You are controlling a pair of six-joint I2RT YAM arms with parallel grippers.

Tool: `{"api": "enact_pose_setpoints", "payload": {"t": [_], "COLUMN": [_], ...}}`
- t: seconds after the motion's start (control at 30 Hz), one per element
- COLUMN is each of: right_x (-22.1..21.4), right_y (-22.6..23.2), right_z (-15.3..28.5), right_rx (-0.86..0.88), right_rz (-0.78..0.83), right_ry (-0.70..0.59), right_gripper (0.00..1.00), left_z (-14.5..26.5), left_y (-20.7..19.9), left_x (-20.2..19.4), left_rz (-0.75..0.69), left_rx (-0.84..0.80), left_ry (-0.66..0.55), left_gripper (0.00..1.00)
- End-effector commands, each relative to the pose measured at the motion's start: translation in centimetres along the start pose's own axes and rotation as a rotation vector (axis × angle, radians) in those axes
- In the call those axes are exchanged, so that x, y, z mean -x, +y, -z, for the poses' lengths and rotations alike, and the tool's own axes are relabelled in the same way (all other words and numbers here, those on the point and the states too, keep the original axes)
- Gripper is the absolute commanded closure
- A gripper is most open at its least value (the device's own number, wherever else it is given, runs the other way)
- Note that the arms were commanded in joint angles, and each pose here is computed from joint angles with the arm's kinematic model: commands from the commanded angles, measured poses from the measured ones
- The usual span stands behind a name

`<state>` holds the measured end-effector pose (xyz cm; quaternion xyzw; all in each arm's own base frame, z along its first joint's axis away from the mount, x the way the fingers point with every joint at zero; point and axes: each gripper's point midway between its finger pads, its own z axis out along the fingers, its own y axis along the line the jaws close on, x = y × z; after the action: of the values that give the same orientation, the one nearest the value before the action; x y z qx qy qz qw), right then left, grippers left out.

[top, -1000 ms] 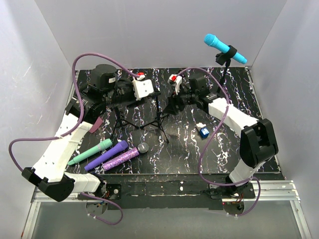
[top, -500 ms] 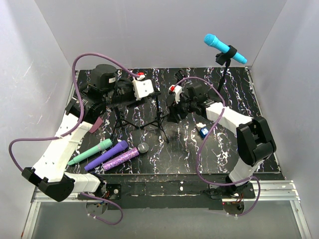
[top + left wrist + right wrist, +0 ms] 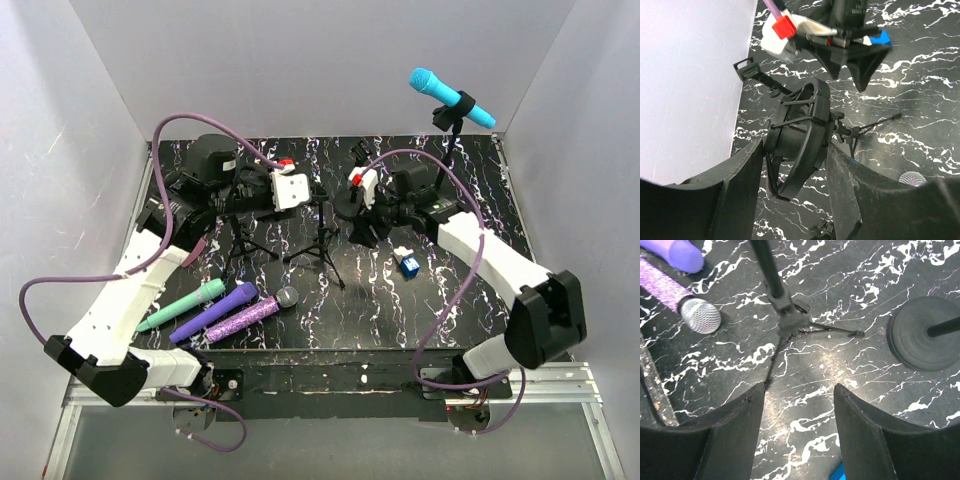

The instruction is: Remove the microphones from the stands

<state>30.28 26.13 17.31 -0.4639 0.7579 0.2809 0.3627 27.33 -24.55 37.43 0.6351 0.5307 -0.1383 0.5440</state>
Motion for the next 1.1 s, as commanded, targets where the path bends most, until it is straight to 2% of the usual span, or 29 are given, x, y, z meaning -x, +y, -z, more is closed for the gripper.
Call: {"api": "enact_pose_setpoints", "payload": {"t": [0.0, 0.17, 0.4, 0.6, 0.67, 0.7, 0.8, 0.9, 1.07], "right_x": [1.2, 2.2, 3.0, 3.5, 3.5, 3.3, 3.2, 3.0, 2.7], "right_y": [2.5, 4.1, 3.6, 3.1, 2.7, 2.4, 2.2, 1.9, 1.4], "right_z": [2.7, 3.4, 3.2, 3.4, 3.4, 3.4, 3.4, 3.5, 3.5], "right_rx": [0.052, 0.113, 0.110, 0.078, 0.055, 0.038, 0.021, 0.007, -0.009], "right_rz": [0.054, 0.035, 0.046, 0.054, 0.058, 0.060, 0.063, 0.060, 0.049], "right_ry": [-0.060, -0.119, -0.128, -0.135, -0.136, -0.134, -0.135, -0.132, -0.130], "right_gripper": [0.36, 0.36, 0.36, 0.37, 0.37, 0.37, 0.37, 0.37, 0.37], "left_z": [-1.5, -1.7, -2.8, -4.1, -4.3, -4.3, -4.4, -4.4, -4.3], "left_y": [-6.3, -8.7, -9.4, -5.9, -4.0, -2.0, 0.4, 1.9, 2.6], "left_x": [-4.1, -6.6, -8.9, -10.8, -11.2, -11.5, -11.6, -11.4, -10.6], "left_rz": [0.082, 0.058, 0.063, 0.032, 0.024, 0.022, 0.016, 0.003, -0.030], "left_rx": [-0.264, -0.362, -0.358, -0.161, -0.065, 0.039, 0.150, 0.215, 0.227], "left_ry": [0.092, 0.150, 0.196, 0.281, 0.306, 0.331, 0.348, 0.349, 0.325], "left_gripper": [0.65, 0.65, 0.64, 0.69, 0.73, 0.76, 0.83, 0.91, 1.00]}}
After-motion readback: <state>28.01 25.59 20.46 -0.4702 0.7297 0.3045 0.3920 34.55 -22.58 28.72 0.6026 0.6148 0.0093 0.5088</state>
